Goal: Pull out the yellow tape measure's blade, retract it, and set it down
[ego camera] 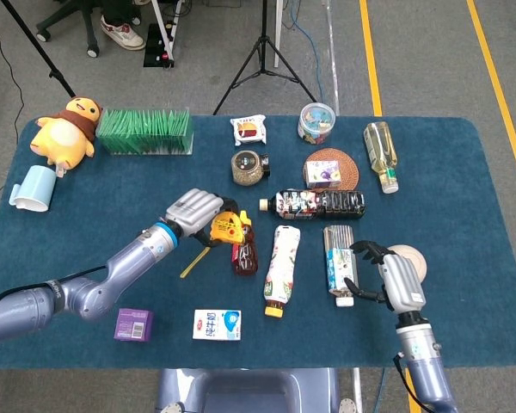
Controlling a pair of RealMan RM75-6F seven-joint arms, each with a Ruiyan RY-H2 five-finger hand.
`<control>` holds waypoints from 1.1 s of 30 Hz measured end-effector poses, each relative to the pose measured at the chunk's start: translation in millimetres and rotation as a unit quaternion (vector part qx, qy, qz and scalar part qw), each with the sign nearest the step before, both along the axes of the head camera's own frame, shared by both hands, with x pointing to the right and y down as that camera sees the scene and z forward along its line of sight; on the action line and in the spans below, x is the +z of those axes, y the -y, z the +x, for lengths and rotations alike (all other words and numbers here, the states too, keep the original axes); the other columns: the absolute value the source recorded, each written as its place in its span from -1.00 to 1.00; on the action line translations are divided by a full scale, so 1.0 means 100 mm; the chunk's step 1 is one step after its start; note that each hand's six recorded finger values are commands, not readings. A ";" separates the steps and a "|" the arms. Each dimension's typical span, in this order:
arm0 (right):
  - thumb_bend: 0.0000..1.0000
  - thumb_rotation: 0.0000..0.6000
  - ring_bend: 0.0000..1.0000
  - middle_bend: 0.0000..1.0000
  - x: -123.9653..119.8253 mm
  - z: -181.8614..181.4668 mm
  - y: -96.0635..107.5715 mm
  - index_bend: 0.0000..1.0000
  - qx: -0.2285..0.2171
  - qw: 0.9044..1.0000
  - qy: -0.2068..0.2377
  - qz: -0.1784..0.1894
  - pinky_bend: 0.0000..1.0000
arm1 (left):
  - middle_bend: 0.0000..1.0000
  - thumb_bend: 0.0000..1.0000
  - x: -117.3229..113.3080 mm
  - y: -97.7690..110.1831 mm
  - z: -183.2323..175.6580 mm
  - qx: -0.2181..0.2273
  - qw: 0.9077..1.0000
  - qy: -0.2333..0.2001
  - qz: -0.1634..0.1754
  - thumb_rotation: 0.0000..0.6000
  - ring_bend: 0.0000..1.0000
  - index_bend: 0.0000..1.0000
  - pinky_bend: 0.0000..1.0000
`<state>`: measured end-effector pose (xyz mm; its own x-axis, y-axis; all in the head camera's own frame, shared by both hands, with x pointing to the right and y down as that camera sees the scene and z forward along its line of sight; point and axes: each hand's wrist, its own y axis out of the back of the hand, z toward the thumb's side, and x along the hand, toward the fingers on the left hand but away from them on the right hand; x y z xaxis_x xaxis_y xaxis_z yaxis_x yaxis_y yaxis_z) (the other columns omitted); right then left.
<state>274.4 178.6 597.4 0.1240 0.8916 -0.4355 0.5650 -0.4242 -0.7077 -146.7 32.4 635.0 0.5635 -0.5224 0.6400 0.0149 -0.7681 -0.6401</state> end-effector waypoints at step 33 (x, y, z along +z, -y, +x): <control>-0.49 0.83 -0.23 -0.26 0.37 -0.91 0.23 -0.39 0.026 0.999 0.033 -0.008 -0.21 | -0.17 -0.30 0.04 -0.03 0.78 -0.004 0.999 -0.024 -0.026 1.00 -0.37 0.13 -0.05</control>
<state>182.9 155.2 634.6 0.1069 0.8909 -0.4414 0.6311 -0.4039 -0.6623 -69.0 35.1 638.9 0.5899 -0.4934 0.6393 -0.0211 -0.8008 -0.5985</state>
